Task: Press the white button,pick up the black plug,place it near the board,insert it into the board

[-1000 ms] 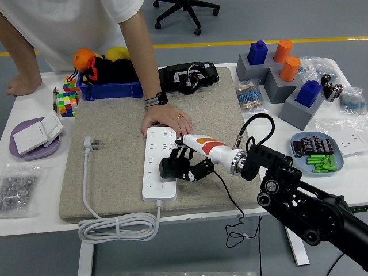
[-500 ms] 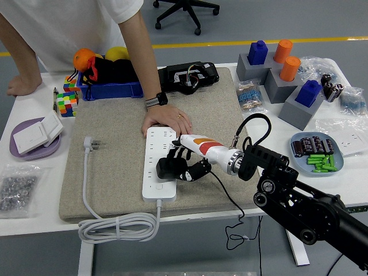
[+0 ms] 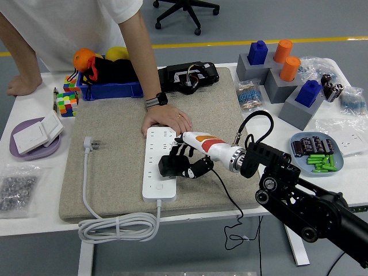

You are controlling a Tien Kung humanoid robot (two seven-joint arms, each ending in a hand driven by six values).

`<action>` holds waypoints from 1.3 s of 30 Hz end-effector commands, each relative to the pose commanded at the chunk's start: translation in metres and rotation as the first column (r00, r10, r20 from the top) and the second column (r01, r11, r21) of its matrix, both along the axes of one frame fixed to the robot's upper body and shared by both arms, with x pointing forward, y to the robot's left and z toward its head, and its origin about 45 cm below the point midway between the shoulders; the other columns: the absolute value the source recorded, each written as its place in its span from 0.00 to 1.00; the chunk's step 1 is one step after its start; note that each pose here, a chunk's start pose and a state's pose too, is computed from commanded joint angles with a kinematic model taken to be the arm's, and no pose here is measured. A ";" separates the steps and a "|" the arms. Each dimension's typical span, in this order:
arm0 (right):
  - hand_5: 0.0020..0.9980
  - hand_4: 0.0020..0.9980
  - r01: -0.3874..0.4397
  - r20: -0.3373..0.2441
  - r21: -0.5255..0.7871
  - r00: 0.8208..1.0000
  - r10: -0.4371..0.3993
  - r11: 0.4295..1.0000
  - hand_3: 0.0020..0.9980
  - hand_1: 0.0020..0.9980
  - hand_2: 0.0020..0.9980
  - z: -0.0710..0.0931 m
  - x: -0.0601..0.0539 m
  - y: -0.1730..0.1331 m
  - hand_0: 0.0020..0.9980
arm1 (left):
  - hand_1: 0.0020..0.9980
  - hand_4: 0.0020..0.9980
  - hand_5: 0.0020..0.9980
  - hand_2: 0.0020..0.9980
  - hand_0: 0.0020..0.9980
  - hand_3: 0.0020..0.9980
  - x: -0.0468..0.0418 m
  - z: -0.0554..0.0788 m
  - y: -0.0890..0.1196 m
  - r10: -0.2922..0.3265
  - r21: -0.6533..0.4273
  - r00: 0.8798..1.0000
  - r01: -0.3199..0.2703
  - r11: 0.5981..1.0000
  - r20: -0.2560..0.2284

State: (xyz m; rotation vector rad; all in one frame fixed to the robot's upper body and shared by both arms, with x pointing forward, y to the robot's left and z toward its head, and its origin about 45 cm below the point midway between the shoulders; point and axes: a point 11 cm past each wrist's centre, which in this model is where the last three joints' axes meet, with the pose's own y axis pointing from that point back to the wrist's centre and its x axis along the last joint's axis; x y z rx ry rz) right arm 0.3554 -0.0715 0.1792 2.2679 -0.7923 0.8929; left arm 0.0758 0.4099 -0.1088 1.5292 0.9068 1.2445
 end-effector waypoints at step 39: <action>0.00 0.84 -0.038 0.095 -0.056 0.994 0.044 0.998 0.52 0.47 0.55 0.007 -0.007 0.011 0.44 | 0.74 0.56 0.48 0.72 0.79 0.77 0.0004 0.000 0.000 0.000 0.000 1.000 0.000 1.000 0.001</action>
